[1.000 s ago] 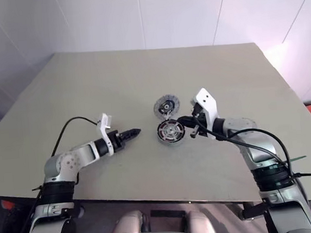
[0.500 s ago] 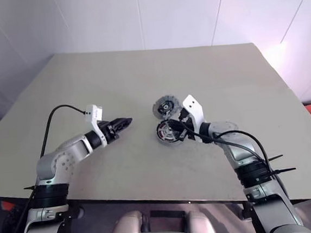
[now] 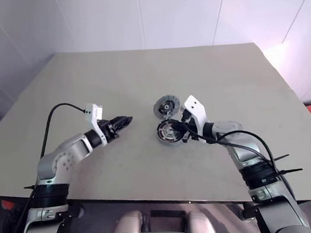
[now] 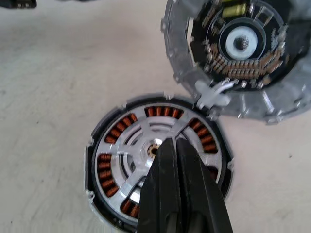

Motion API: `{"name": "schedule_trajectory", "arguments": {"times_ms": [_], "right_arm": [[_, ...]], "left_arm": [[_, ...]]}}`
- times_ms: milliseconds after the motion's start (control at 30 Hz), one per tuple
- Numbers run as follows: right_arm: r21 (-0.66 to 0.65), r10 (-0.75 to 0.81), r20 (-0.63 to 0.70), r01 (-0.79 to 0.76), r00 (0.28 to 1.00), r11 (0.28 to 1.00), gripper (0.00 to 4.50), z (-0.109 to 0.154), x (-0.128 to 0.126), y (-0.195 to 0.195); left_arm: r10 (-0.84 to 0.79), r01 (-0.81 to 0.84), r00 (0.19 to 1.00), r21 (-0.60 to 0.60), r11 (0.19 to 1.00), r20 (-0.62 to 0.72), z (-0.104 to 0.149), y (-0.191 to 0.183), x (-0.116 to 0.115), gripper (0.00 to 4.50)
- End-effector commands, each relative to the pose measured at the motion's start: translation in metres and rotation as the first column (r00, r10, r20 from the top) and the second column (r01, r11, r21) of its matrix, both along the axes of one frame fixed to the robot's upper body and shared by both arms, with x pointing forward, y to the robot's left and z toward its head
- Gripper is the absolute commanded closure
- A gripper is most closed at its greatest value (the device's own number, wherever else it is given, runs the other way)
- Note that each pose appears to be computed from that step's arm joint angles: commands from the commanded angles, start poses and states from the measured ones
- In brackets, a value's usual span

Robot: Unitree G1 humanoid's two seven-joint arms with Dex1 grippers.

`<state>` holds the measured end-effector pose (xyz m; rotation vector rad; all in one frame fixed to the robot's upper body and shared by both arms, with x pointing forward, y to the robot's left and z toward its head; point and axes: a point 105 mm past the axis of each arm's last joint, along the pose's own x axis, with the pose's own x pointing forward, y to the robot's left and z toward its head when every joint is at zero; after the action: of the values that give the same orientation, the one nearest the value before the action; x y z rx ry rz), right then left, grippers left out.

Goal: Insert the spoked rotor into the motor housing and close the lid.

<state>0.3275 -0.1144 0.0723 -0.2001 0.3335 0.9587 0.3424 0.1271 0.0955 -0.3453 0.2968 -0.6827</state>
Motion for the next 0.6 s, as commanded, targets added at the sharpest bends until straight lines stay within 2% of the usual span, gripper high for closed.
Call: {"name": "schedule_trajectory", "arguments": {"times_ms": [33, 200, 300, 433, 600], "right_arm": [[-0.045, 0.020, -0.015, -0.020, 1.000, 0.999, 4.50, -0.012, -0.005, -0.001], [-0.024, 0.032, 0.127, -0.029, 0.991, 0.999, 4.50, 0.024, 0.009, -0.004], [-0.107, 0.189, 0.185, -0.171, 0.964, 0.979, 4.50, 0.051, 0.000, -0.003], [-0.330, 0.428, 0.199, -0.351, 0.881, 0.876, 4.50, 0.064, -0.016, -0.003], [-0.508, 0.635, 0.066, -0.522, 0.770, 0.686, 4.50, 0.054, -0.030, -0.005]], "left_arm": [[-0.006, 0.006, 0.998, 0.008, 1.000, 0.060, 0.013, -0.001, 0.002, 2.48], [-0.007, 0.007, 0.998, 0.011, 1.000, 0.066, 0.013, -0.001, 0.002, 2.48], [-0.022, 0.020, 0.998, 0.021, 1.000, 0.062, 0.011, -0.002, 0.000, 2.48], [-0.030, 0.028, 0.997, 0.033, 0.999, 0.065, 0.012, -0.002, 0.001, 2.48], [-0.024, 0.022, 0.998, 0.032, 0.999, 0.058, 0.011, 0.001, 0.005, 2.48]]}}
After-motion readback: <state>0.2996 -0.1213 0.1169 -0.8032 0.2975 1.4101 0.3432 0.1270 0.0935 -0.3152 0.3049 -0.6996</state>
